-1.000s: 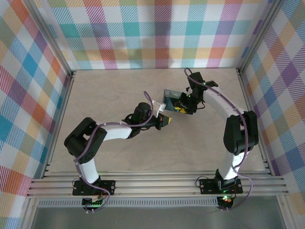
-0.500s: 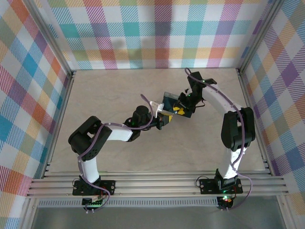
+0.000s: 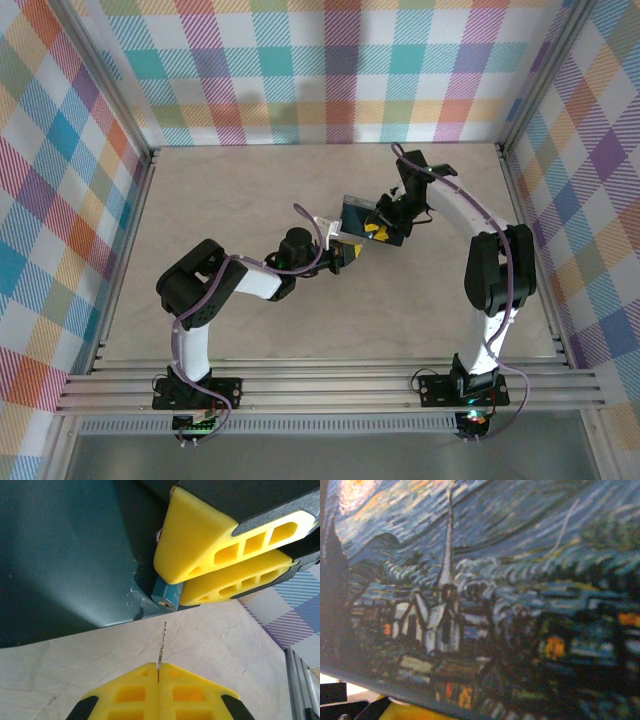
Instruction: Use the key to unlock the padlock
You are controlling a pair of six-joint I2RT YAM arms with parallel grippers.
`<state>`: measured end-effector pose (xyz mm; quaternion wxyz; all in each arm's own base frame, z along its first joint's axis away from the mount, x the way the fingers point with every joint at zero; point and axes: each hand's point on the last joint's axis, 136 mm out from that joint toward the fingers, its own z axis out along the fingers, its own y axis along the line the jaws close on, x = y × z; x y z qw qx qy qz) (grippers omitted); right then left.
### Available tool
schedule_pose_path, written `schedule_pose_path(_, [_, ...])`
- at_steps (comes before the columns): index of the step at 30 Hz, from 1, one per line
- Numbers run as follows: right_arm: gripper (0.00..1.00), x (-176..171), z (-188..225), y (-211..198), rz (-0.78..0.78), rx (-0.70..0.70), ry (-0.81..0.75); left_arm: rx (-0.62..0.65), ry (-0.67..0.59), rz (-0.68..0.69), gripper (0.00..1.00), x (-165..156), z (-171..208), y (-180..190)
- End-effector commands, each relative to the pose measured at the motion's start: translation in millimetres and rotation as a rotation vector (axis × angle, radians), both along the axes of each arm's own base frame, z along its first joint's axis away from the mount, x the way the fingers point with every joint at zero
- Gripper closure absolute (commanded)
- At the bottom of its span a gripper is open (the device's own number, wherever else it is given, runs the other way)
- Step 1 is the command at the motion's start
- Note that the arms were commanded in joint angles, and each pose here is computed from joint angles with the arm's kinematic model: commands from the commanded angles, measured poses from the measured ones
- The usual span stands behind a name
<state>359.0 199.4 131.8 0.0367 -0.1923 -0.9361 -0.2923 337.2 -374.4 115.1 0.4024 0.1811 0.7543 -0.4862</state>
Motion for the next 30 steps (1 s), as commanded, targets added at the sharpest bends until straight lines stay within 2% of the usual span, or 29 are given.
schedule_pose_path(1, [1.0,1.2,13.0,2.6,-0.003,0.042,-0.01,-0.046,-0.03,-0.004,1.0,2.8,9.7,-0.6])
schedule_pose_path(16, [1.0,-0.4,12.9,2.4,0.012,0.04,-0.004,-0.096,-0.032,-0.006,1.0,13.2,14.4,-7.9])
schedule_pose_path(30, [1.0,-0.6,10.8,1.2,0.015,0.032,-0.004,-0.115,-0.024,-0.014,1.0,8.0,15.4,-4.6])
